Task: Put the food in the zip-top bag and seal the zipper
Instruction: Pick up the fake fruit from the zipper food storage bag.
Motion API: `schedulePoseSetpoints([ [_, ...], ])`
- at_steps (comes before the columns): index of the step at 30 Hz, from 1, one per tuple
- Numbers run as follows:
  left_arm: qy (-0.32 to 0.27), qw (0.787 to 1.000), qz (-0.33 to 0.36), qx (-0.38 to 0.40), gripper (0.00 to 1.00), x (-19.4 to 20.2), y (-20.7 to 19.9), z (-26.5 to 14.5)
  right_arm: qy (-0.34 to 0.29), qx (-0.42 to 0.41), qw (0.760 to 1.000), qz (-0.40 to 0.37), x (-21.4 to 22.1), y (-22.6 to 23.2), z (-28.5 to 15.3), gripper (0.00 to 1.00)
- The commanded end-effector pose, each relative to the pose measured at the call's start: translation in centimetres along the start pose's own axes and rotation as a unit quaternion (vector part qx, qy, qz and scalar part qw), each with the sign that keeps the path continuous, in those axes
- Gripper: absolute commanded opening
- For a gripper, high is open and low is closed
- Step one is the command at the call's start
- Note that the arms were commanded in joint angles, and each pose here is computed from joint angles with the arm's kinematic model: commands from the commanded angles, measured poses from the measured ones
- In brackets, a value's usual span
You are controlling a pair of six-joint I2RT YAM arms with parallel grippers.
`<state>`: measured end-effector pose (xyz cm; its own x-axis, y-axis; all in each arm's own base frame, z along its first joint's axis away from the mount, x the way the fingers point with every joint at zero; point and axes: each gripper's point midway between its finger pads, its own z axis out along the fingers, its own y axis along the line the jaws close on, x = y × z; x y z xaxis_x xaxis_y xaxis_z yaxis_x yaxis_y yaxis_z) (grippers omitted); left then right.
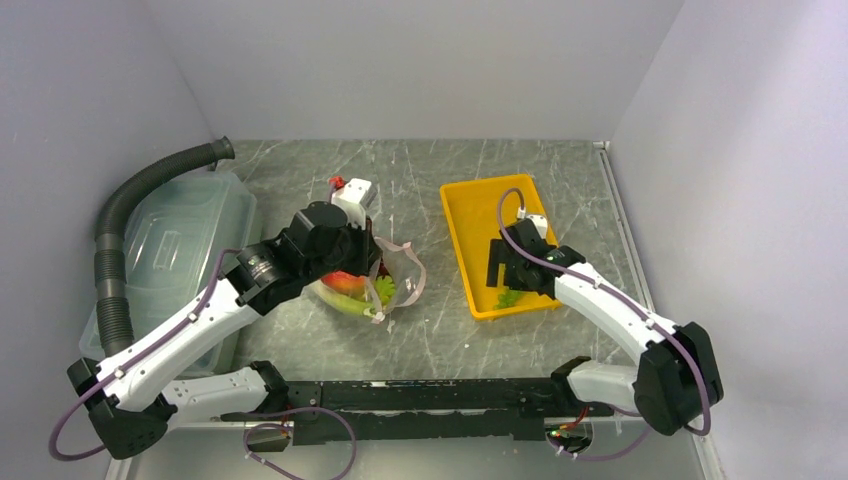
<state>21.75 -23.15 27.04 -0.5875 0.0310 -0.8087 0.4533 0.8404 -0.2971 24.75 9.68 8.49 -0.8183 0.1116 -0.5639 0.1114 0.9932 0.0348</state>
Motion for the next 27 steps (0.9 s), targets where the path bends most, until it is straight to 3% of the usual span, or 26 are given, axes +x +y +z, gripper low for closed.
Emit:
schedulePoseSetpoints([
  [1, -0.029, 0.999, -0.005, 0.015, 0.0, -1.3, -0.5, -0.9, -0.005, -0.013, 0.999, 0.033, -0.3, 0.5, 1.3, 0.96],
  [8, -0.027, 0.999, -0.007, 0.018, 0.0, -1.2, -0.6, -0.7, 0.002, -0.003, 0.998, 0.058, -0.4, -0.1, 3.2, 0.93],
  [12, -0.026, 0.999, -0.007, 0.021, 0.0, -1.2, -0.7, -0.6, 0.007, 0.001, 0.997, 0.071, -0.6, -0.5, 4.5, 0.84],
  [21, -0.022, 1.0, -0.006, 0.016, 0.0, -0.9, -0.5, -0.7, 0.013, -0.011, 0.997, 0.074, -0.6, -0.1, 5.4, 0.53],
  [27, -0.021, 1.0, -0.011, 0.017, 0.0, -0.7, -0.5, -0.7, 0.01, -0.015, 0.997, 0.07, -0.7, -0.2, 4.9, 0.1],
])
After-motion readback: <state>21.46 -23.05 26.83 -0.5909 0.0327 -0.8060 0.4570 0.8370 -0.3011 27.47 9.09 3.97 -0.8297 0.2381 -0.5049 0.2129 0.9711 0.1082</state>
